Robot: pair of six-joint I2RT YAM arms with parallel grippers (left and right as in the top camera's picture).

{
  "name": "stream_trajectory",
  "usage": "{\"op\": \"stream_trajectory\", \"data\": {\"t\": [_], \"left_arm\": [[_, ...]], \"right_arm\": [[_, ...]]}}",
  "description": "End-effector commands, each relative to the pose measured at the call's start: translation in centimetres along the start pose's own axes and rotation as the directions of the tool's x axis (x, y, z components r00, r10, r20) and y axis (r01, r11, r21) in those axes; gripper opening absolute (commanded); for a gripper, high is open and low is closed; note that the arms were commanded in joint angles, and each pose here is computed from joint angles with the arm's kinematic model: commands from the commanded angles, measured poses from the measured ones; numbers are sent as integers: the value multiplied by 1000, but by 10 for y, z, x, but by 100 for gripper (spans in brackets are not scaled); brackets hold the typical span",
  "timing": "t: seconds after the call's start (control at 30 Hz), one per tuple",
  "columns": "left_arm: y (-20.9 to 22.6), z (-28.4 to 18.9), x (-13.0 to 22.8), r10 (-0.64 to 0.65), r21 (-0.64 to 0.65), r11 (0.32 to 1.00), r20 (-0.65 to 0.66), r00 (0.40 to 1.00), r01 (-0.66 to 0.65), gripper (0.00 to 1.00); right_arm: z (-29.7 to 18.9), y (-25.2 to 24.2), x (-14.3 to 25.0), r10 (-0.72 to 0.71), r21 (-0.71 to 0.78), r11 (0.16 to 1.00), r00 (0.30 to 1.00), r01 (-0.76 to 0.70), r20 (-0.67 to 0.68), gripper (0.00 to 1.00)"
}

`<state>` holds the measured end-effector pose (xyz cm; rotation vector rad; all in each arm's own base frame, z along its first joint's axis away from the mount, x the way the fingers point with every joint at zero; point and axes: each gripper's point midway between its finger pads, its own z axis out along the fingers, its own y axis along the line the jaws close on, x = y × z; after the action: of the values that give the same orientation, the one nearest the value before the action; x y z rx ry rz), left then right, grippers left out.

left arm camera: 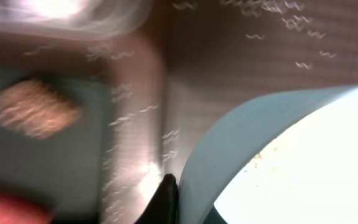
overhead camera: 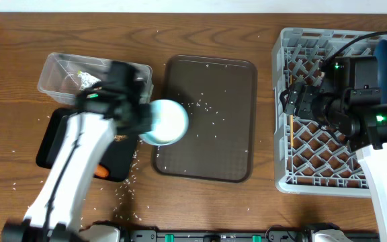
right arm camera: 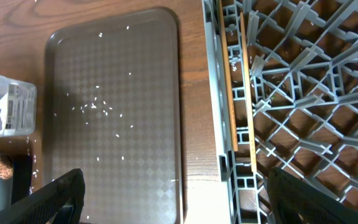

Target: Sort waste into correct bins and load items into the dishwasher rack

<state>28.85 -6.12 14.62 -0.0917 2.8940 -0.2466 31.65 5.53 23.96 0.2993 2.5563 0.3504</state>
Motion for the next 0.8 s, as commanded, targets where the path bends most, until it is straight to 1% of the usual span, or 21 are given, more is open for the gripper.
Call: {"op": "stream_trajectory", "data": {"t": [0.0, 0.07, 0.1, 0.17, 0.3, 0.33, 0.4, 0.5, 0.63, 0.7, 0.77], "left_arm": [[62, -37, 0, -92, -200, 974, 93, 991, 109, 6], [97, -50, 9, -193, -304, 927, 118, 974, 221, 6], [114, -56, 15, -262, -353, 888, 141, 955, 295, 6], [139, -64, 24, -349, -436, 811, 174, 921, 390, 6], [177, -73, 39, -408, -615, 642, 232, 883, 458, 6], [180, -72, 40, -412, -630, 624, 236, 880, 462, 6], [190, -74, 42, -424, -681, 561, 251, 870, 470, 6], [205, -74, 44, -420, -767, 461, 255, 871, 446, 6], [224, -72, 46, -404, -874, 319, 224, 887, 366, 6], [230, -69, 47, -393, -914, 275, 178, 902, 300, 6], [232, -63, 47, -389, -931, 264, 137, 911, 253, 6]], "right_arm": [[-2, 1, -3, 9, 1, 1000, 1000, -9, 9, 88], [-2, 1, -3, 9, 1, 1000, 1000, -9, 10, 88], [-2, 1, -3, 9, 0, 1000, 1000, -9, 10, 89], [-2, 1, -3, 9, 0, 1000, 1000, -9, 11, 88], [-2, 2, -4, 9, 0, 1000, 1000, -9, 12, 88], [-2, 2, -4, 9, 0, 1000, 1000, -9, 12, 88], [-2, 2, -4, 8, 0, 1000, 1000, -8, 13, 88], [-2, 2, -5, 8, -2, 1000, 1000, -8, 18, 89], [-2, 3, -7, 7, -6, 1000, 1000, -6, 28, 89], [-2, 3, -8, 6, -7, 1000, 1000, -6, 29, 89], [-2, 3, -8, 6, -7, 1000, 1000, -5, 31, 89]]}}
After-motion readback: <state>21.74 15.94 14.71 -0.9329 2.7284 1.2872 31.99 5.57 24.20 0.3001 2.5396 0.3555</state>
